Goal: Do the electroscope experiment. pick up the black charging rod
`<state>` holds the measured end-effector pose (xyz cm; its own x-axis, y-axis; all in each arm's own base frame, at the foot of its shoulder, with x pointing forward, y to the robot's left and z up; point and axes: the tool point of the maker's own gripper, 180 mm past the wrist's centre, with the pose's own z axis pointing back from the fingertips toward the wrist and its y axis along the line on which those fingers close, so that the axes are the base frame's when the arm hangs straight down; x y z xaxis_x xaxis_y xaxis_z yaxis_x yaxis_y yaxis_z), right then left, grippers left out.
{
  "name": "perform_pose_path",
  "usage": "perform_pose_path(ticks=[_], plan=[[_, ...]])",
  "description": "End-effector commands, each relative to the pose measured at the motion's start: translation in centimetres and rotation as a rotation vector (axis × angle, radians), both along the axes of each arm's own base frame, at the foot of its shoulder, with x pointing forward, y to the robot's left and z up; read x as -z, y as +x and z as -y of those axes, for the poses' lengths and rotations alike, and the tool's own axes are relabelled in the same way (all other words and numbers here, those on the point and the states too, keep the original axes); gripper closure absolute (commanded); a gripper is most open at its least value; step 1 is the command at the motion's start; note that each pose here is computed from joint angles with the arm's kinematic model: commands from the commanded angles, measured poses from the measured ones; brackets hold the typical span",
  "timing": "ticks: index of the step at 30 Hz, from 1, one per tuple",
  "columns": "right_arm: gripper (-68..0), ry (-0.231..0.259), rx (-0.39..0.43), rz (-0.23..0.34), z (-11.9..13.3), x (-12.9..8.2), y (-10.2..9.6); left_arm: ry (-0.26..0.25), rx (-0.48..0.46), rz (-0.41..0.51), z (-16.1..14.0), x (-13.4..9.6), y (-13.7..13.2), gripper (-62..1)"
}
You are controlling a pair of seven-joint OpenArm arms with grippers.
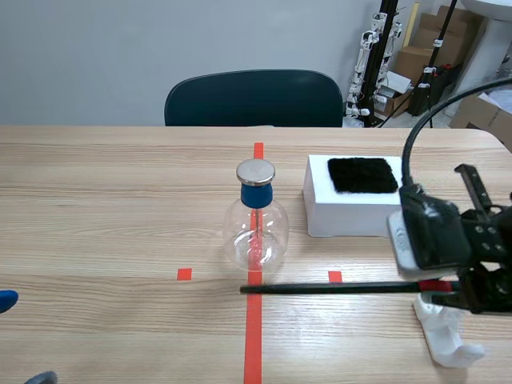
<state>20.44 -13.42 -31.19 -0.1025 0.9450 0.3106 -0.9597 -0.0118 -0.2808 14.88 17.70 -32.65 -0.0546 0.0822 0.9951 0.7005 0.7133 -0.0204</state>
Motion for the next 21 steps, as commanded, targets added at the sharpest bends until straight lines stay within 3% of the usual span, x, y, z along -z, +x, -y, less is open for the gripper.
perform_pose_path(ticks=[1, 6, 10, 15, 18, 21], plan=[[0.0, 0.014, 0.016, 0.052, 0.4, -0.7, 0.7, -0.016, -0.004, 0.024, -0.2, -0.7, 0.2, -62.3], [0.0, 0.04, -0.013, 0.185, -0.1, -0.8, 0.4, -0.016, -0.004, 0.024, -0.2, -0.7, 0.2, -62.3], [0.0, 0.096, -0.003, 0.431, -1.1, -1.9, 1.3, -0.016, -0.004, 0.024, -0.2, -0.7, 0.2, -62.3], [0.0, 0.239, 0.01, 0.765, -2.5, -5.6, 1.0, -0.016, -0.004, 0.024, -0.2, -0.7, 0.2, -62.3], [0.0, 0.317, 0.011, 0.898, -3.1, -7.6, -0.2, -0.016, -0.004, 0.024, -0.2, -0.7, 0.2, -62.3], [0.0, 0.351, -0.014, 0.984, -3.5, -8.9, -1.0, -0.016, -0.004, 0.024, -0.2, -0.7, 0.2, -62.3]])
